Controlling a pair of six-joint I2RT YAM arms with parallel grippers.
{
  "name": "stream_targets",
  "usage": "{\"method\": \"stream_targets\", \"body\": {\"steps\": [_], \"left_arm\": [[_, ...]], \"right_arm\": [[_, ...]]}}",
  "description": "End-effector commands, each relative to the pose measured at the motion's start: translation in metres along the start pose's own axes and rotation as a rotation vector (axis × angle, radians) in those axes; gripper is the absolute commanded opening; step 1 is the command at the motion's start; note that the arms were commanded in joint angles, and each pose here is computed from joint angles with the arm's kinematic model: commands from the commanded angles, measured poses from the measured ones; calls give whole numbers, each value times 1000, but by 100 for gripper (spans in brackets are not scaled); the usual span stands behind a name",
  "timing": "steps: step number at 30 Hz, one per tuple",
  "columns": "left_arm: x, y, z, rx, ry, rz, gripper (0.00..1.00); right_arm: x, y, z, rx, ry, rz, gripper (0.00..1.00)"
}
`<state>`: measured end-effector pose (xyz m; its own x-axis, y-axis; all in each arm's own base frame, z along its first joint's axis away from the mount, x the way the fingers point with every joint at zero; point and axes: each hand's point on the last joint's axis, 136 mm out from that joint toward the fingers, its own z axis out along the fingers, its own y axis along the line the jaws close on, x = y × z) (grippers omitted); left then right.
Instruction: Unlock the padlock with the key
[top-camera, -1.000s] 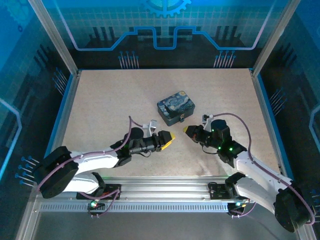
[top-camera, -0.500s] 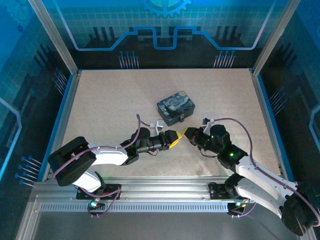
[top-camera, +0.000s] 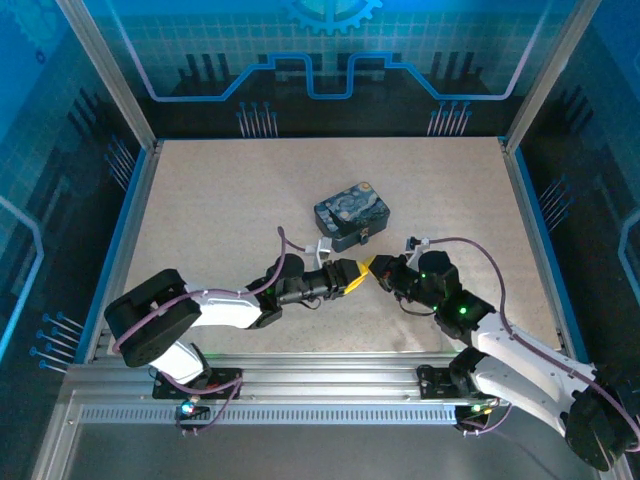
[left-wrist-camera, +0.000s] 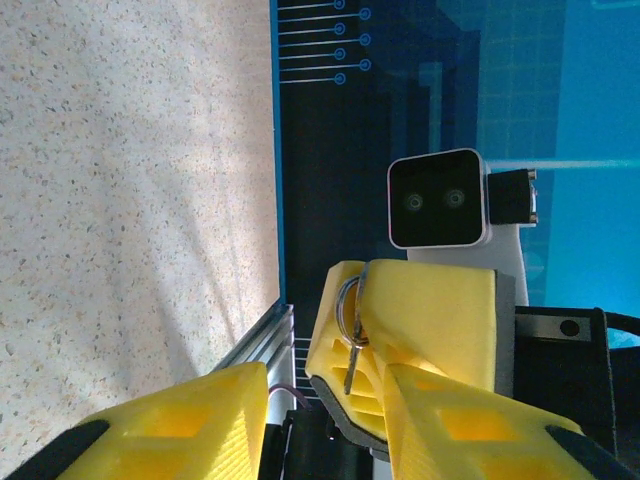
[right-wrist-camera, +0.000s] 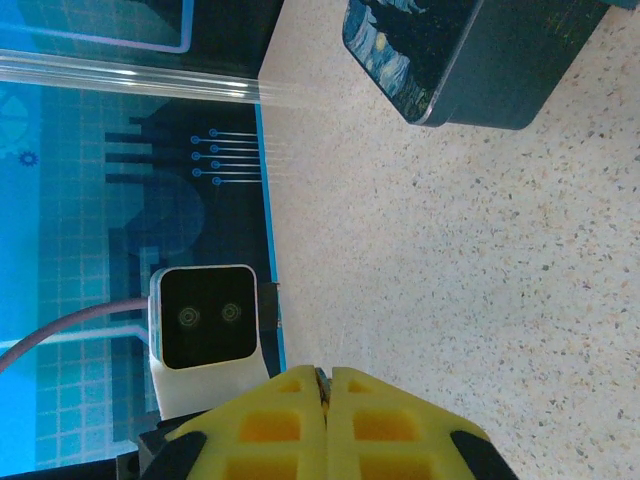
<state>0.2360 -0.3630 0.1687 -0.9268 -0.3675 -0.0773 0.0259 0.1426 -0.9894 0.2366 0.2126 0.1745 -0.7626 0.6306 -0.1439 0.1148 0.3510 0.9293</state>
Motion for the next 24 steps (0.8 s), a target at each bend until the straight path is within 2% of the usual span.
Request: {"method": "stream_targets", "body": {"steps": [1,15,17,20,24], "left_arm": [[-3,-21,5,71,-16,14,33],[-5,-23,6,71,-21,36,3],[-5,-22,5,61,-21,48,0],[-5,-18,1,32,-16,80,0],[-6,0,-13,-93,-10,170,0]], "right_arm": [[8,5,-2,-21,20,6,1],[17,7,-1,-27,46,6,3],[16,7,-2,-26,38,-12,8],[13,6,-7,-9,22,-65,22],[2,0,-16,19,-1,-154,37]]}}
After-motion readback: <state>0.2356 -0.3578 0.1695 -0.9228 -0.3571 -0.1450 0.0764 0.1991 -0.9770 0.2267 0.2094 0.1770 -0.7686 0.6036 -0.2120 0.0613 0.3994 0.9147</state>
